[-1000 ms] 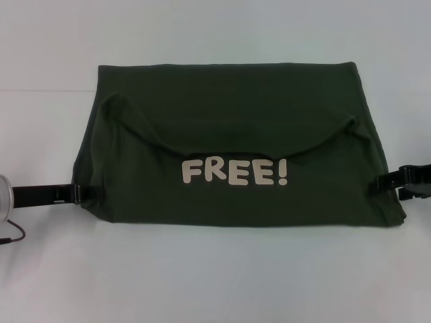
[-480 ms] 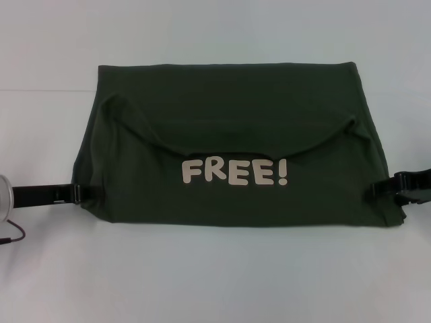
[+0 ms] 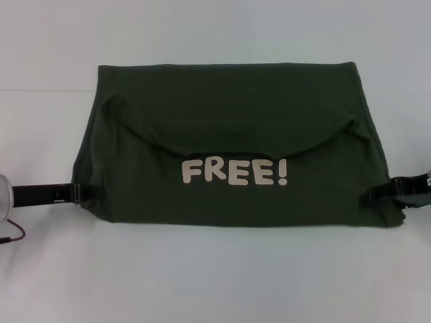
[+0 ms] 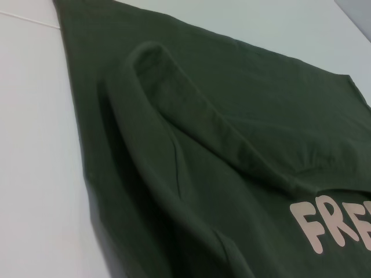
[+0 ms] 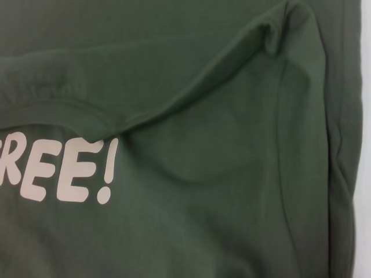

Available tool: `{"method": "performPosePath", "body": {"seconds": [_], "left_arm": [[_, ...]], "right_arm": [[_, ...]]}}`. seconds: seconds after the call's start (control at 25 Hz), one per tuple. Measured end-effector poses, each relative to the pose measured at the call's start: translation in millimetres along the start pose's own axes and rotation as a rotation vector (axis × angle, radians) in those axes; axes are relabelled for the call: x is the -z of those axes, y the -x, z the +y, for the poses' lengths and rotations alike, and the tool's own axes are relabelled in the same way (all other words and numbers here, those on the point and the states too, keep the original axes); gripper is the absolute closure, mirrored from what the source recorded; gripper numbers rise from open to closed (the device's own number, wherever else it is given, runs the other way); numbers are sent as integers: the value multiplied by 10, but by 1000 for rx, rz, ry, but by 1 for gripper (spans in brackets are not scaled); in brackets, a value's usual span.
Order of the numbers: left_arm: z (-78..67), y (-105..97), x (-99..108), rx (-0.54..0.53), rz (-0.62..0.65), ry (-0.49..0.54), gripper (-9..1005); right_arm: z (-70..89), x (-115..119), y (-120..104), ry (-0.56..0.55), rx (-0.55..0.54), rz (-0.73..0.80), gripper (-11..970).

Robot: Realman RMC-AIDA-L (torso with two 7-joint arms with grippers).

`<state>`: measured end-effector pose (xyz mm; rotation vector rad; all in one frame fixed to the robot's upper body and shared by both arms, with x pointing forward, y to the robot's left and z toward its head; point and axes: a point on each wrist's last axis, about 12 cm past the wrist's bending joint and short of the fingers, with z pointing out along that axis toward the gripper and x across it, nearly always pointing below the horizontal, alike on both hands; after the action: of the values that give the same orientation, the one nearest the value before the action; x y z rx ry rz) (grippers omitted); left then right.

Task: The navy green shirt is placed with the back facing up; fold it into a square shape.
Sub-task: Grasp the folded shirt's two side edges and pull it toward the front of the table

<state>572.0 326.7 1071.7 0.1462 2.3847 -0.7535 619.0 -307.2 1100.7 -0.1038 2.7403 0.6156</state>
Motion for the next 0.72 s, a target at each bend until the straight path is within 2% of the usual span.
{"method": "performPosePath", "body": {"seconds": [0.72], "left_arm": [[-3, 7, -1, 1, -2, -1, 980]], "right_arm": [[35, 12, 1, 16, 16, 11, 204]]}}
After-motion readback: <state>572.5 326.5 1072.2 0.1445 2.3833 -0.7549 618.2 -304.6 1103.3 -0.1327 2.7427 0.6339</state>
